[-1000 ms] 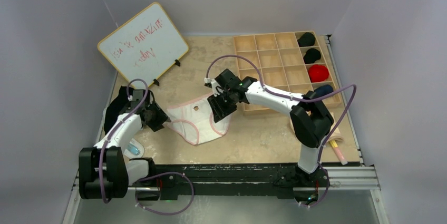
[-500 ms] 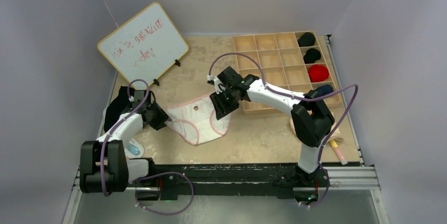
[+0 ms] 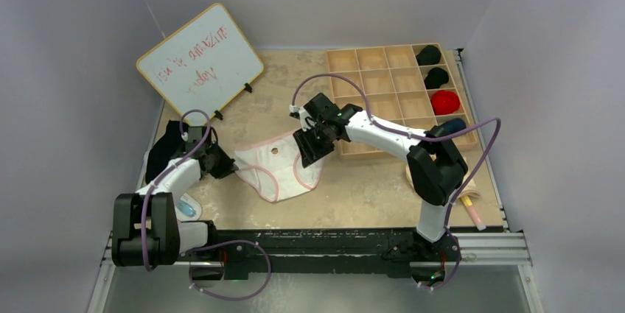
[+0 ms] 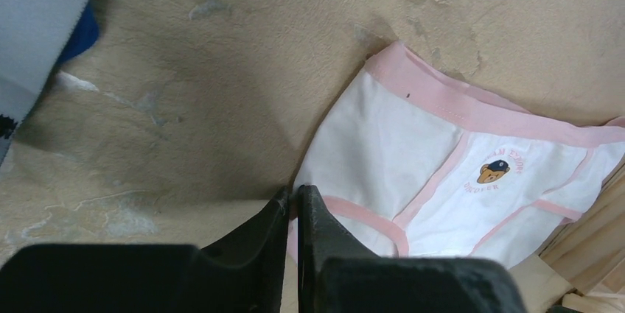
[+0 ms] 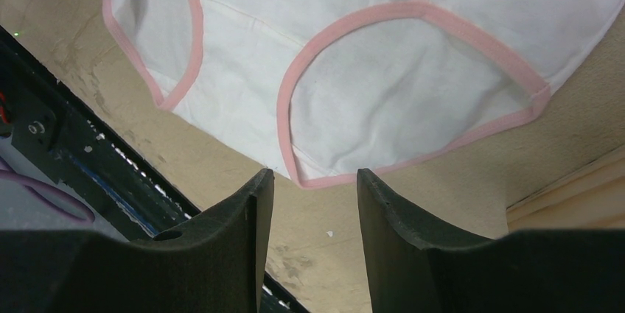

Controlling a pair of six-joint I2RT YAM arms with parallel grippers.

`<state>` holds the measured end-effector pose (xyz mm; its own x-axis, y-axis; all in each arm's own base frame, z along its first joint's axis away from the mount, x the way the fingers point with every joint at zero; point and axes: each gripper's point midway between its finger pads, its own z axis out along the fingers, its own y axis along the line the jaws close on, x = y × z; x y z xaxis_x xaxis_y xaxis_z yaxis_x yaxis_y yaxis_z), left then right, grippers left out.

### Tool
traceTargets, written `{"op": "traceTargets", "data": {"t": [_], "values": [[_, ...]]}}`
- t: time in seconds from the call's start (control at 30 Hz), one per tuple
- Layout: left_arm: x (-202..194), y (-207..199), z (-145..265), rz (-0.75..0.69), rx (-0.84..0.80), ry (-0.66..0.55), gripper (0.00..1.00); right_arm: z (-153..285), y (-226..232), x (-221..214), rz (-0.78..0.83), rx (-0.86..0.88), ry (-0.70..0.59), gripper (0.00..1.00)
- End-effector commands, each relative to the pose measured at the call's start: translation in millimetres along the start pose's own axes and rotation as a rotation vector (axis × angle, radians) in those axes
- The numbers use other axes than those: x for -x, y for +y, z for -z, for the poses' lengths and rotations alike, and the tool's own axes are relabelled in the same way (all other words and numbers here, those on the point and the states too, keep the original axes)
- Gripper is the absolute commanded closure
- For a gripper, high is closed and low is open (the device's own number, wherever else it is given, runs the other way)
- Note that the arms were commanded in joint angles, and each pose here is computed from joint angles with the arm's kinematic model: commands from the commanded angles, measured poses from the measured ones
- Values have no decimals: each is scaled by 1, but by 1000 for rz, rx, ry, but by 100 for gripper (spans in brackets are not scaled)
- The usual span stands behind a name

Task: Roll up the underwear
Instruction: Fold the underwear at the center of the board.

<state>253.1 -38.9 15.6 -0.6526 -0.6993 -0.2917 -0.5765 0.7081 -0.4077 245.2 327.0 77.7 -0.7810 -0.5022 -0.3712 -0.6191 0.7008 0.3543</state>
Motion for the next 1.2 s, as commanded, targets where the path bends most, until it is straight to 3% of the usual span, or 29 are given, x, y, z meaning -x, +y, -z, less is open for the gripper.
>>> {"op": "traceTargets", "data": {"t": [0.0, 0.1, 0.43, 0.6, 0.8, 1.17], "values": [[1, -6, 2, -30, -48, -10, 95, 14, 0, 7, 8, 10, -33, 52], [5, -12, 7, -37, -71, -27, 100, 15, -4, 7, -6, 14, -36, 52], [43, -21, 43, -95, -22, -161, 100, 32, -30, 20, -104, -4, -97, 50], [49, -53, 51, -159, -123, -151, 100, 39, -34, 26, -118, -21, -124, 49], [35, -103, 56, -286, -130, -132, 100, 48, -38, 37, -145, -29, -167, 48], [-1, -188, 55, -343, -258, -43, 100, 74, -75, 51, -303, -60, -275, 48]]}}
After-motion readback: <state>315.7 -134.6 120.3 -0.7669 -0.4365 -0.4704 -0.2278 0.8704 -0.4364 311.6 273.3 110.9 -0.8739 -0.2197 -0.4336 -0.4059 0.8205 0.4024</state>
